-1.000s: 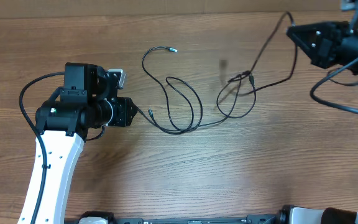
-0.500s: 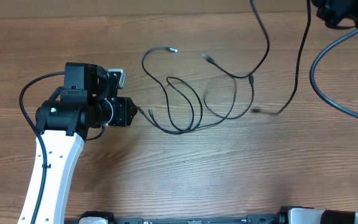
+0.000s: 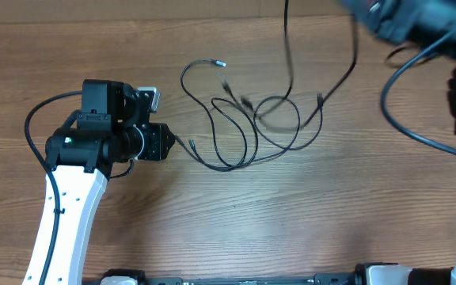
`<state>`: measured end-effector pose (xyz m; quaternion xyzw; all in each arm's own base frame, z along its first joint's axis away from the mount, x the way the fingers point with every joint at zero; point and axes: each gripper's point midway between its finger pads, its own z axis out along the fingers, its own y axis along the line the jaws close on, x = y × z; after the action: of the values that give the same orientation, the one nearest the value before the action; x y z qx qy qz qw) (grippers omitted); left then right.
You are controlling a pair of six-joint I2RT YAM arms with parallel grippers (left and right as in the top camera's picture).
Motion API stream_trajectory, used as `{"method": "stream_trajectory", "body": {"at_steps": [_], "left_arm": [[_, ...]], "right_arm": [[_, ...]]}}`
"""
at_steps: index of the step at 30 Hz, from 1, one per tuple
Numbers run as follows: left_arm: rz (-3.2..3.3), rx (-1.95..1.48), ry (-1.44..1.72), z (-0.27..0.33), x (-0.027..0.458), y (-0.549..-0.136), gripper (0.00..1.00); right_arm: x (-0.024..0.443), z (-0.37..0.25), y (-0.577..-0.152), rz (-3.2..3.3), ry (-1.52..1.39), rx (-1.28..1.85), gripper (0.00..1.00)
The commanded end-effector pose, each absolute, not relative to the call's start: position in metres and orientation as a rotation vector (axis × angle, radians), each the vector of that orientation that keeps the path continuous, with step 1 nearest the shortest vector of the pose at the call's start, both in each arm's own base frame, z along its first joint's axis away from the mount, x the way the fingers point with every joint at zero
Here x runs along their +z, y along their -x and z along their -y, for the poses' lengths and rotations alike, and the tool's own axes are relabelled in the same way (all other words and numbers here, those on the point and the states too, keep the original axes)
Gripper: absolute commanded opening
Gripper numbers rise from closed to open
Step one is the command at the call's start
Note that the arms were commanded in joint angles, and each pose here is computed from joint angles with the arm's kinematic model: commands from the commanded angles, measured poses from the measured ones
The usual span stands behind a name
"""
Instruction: Untangle cables
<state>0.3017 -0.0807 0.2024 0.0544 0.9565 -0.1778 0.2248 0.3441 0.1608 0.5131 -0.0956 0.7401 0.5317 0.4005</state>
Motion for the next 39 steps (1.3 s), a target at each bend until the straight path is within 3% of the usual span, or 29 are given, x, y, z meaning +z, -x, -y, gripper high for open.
{"method": "stream_trajectory", "body": {"at_steps": [1,5,11,21,28,36,39], "left_arm": [[-2.616,-0.519,-0.182,0.085,0.207,-0.304,0.41],[-2.595,-0.562,-0.197,0.091,0.211,-0.306,0.41],[-2.480,-0.775,-0.278,0.118,0.231,-0.310,0.53],[-2.374,-0.898,-0.363,0.135,0.249,-0.313,0.58],[-2.143,-0.934,-0.717,0.153,0.269,-0.307,0.63],[-1.880,-0.854,-0.887,0.162,0.299,-0.324,0.63],[-1.801,-0.804,-0.915,0.163,0.310,-0.333,0.70]], "right_arm": [[0.461,-0.163,-0.364,-2.009,0.278,1.093,0.04],[0.394,-0.177,-0.364,-2.254,0.314,0.990,0.04],[0.357,-0.234,-0.345,-2.346,0.555,1.053,0.04],[0.358,-0.290,-0.321,-2.286,0.746,1.091,0.04],[0.353,-0.288,-0.314,-2.331,0.734,1.107,0.04],[0.372,-0.302,-0.287,-2.263,0.831,1.362,0.04],[0.381,-0.307,-0.276,-2.226,0.871,1.469,0.04]]}}
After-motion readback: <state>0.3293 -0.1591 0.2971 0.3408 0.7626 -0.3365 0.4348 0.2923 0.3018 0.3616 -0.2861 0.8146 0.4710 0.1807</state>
